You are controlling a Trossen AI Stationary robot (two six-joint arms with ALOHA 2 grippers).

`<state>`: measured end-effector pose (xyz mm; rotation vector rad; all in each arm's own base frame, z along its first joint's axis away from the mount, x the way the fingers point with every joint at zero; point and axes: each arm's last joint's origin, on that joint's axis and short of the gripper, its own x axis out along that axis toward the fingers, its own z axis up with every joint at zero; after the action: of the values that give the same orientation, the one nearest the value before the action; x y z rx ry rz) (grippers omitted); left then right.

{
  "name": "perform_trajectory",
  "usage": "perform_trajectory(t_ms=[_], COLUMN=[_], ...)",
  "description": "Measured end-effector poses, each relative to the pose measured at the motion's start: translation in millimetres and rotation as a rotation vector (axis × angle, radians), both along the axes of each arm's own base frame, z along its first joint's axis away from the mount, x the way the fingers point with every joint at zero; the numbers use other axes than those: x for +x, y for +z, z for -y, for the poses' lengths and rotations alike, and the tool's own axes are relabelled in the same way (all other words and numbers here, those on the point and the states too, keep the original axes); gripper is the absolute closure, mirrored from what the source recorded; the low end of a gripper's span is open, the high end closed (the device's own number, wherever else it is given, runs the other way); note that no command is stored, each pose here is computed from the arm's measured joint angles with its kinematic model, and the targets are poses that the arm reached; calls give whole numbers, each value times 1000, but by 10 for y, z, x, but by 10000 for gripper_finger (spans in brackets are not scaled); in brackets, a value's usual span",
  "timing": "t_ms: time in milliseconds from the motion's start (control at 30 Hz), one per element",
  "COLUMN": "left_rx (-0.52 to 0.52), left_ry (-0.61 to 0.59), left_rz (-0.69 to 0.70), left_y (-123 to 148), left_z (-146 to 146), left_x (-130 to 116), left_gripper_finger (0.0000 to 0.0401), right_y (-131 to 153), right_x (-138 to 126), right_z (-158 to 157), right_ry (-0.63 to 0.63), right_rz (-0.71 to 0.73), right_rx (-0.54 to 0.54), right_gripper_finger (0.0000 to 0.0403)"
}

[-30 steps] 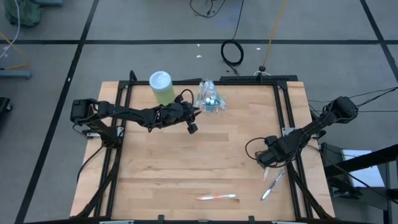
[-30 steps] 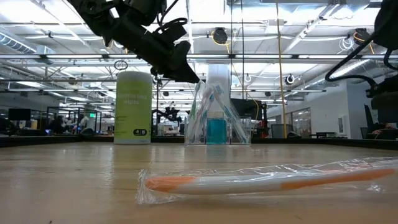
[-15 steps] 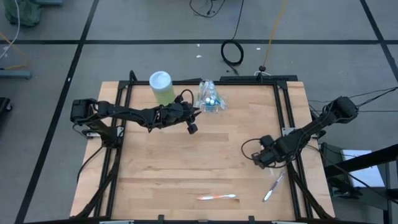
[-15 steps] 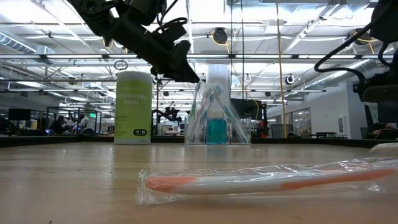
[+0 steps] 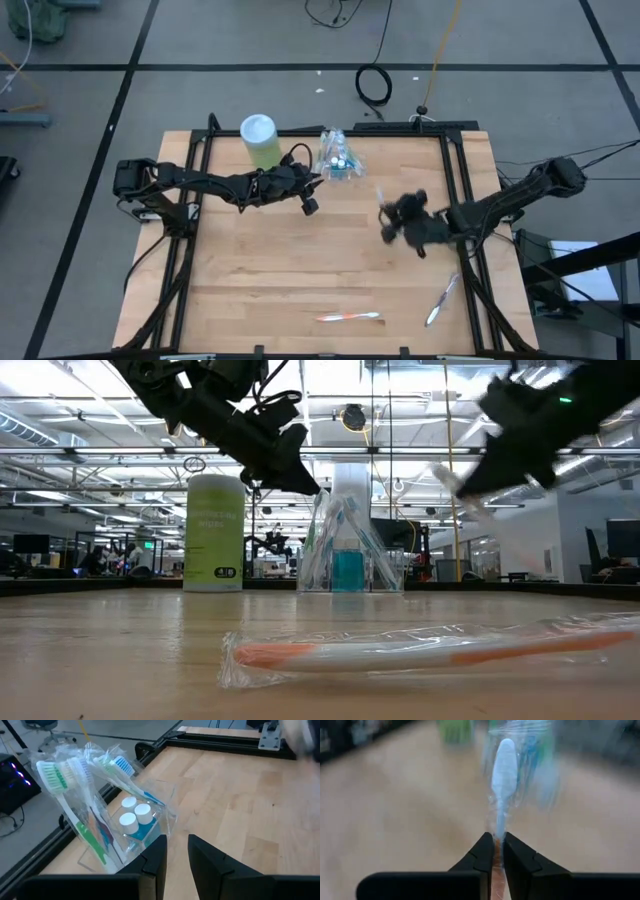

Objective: Pick & Place toothbrushing station
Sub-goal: Put the right orange toothbrush into the transparent organizer

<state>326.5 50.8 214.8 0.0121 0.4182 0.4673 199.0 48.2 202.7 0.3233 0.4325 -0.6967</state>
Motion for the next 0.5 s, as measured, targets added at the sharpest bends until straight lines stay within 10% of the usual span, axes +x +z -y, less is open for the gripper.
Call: perform_trajectory(t_ms=[267,500], left_rx=[-42,-133], left_ry=[16,63], left_rz=[-26,-14], left_y=[-39,-71], left_z=[9,13], left_x=[-18,-33], left_gripper_finger=[316,316], right_y=[562,589], right_x=[246,274], right_z=[668,1221], right_ry=[36,194], right_rz=[160,268], right_rx=[-422,-436], right_gripper_finger=[375,384])
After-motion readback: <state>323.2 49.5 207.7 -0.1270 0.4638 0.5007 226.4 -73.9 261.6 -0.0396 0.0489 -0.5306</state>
